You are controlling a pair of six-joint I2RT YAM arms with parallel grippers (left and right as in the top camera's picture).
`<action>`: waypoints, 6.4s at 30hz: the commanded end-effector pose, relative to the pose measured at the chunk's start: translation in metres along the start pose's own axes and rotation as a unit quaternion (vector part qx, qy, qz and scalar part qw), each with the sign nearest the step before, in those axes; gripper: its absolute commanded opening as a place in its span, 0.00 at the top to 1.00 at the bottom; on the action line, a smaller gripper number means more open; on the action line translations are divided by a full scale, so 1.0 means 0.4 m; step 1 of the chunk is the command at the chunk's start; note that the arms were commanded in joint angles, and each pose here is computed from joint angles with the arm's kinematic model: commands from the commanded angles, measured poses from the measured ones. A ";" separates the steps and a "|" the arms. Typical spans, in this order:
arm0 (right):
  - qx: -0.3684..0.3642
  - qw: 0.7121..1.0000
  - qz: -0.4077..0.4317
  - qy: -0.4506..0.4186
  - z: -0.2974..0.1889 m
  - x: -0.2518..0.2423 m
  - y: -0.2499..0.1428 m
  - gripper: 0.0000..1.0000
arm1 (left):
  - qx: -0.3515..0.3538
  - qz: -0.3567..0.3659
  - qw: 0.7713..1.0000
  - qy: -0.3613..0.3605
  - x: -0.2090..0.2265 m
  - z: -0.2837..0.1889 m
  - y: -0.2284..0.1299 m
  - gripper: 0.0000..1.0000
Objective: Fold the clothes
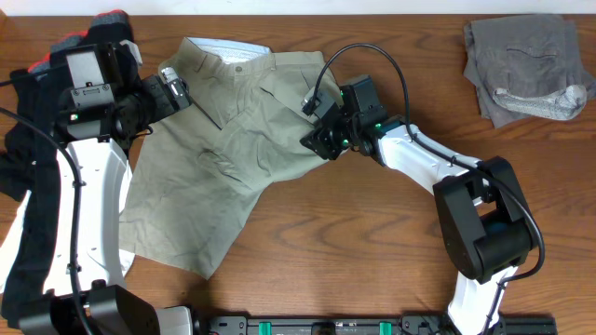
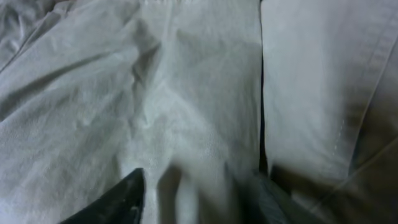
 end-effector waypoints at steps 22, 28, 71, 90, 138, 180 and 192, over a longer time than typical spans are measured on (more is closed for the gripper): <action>0.083 0.962 0.240 -0.096 -0.377 0.008 -0.039 0.99 | 0.009 0.020 1.000 0.000 0.004 0.009 -0.011 0.02; 0.195 0.929 0.289 -0.126 -0.384 0.004 -0.182 0.96 | 0.008 0.020 1.000 0.000 0.004 0.009 -0.011 0.02; 0.020 0.962 0.243 -0.121 -0.196 -0.099 -0.005 0.99 | 0.003 0.021 1.000 0.000 0.004 0.009 -0.005 0.02; 0.251 0.922 0.278 -0.096 -0.342 0.179 -0.209 0.99 | -0.003 0.023 1.000 0.000 0.003 0.009 0.001 0.02; -0.083 0.919 0.301 -0.239 -0.174 -0.311 0.028 0.47 | 0.003 0.021 1.000 0.000 0.016 0.063 0.003 0.02; -0.068 0.943 0.298 -0.134 -0.070 -0.288 0.026 0.99 | 0.031 0.015 0.999 0.000 0.028 0.108 -0.022 0.02; -0.102 0.890 0.391 -0.209 -0.297 -0.439 0.016 0.99 | 0.031 0.014 0.999 0.000 0.028 0.109 -0.022 0.02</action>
Point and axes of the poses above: each gripper's point midway between its finger pads, its own z axis out along the fingers, its own x axis along the line the jaws close on, y = z × x, the point moved 4 cm from there along -z, back along the fingers, and after that the axes turned 15 degrees about z, right-handed, at the moved point
